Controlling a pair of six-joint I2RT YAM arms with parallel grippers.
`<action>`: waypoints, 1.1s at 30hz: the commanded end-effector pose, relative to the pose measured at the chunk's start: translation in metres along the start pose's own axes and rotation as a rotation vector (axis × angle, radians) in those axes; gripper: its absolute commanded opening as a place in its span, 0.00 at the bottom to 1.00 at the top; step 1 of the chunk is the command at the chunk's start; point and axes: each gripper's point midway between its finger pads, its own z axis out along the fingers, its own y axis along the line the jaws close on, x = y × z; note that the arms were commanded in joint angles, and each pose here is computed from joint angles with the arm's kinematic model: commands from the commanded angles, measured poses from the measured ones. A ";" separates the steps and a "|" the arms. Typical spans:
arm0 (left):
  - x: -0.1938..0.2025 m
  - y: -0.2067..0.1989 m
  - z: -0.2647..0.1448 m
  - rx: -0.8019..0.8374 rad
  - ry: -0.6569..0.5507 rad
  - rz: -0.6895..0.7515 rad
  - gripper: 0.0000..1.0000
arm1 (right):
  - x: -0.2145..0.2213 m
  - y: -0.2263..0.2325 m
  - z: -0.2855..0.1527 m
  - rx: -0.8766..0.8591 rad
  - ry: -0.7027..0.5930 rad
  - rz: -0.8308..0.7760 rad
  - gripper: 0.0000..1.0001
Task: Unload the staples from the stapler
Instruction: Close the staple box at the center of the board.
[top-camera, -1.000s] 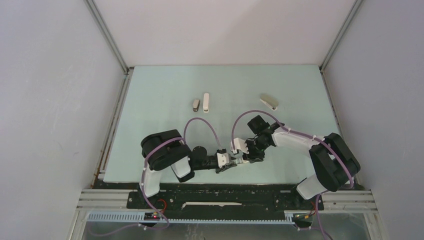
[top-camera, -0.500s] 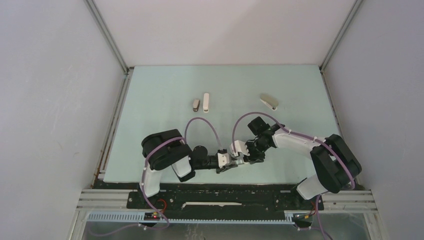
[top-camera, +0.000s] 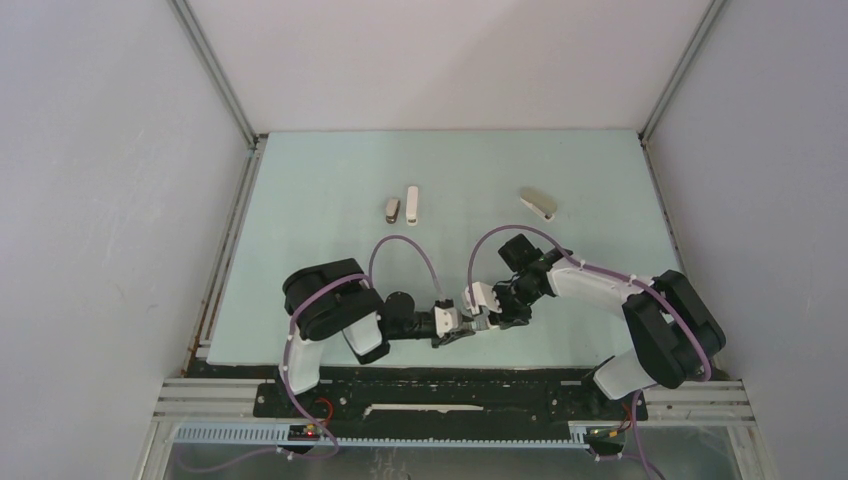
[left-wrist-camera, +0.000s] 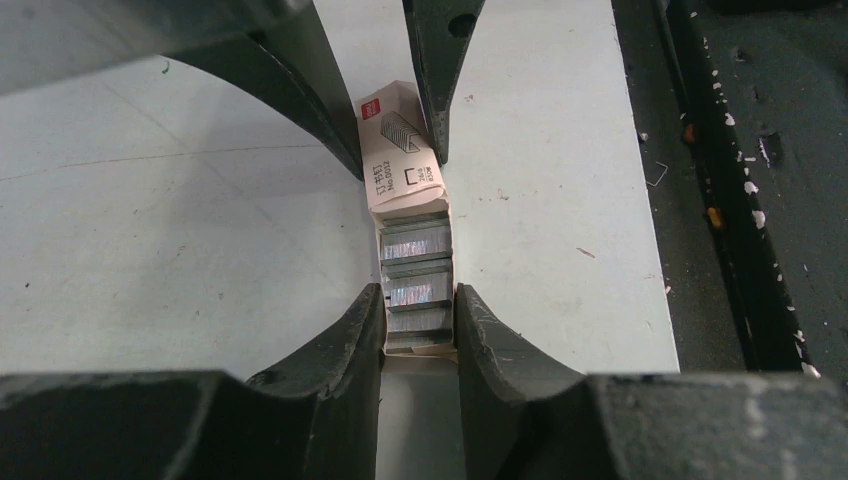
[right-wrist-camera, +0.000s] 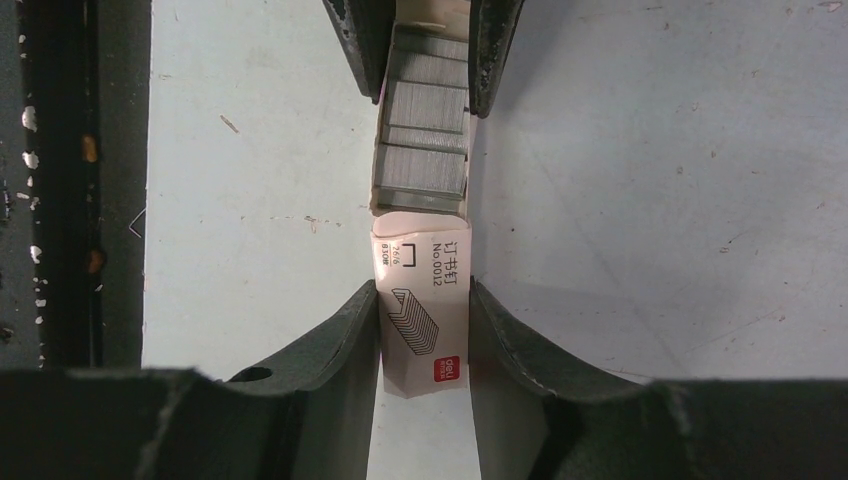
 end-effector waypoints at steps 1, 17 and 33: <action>0.011 -0.003 -0.011 -0.002 0.031 0.017 0.23 | 0.004 0.004 -0.003 -0.003 0.002 -0.002 0.43; 0.004 -0.010 -0.011 0.047 0.008 0.012 0.23 | 0.001 0.010 -0.002 -0.021 -0.013 -0.060 0.45; -0.003 -0.015 0.004 0.104 -0.016 0.025 0.23 | -0.006 0.016 0.004 -0.042 -0.001 -0.118 0.46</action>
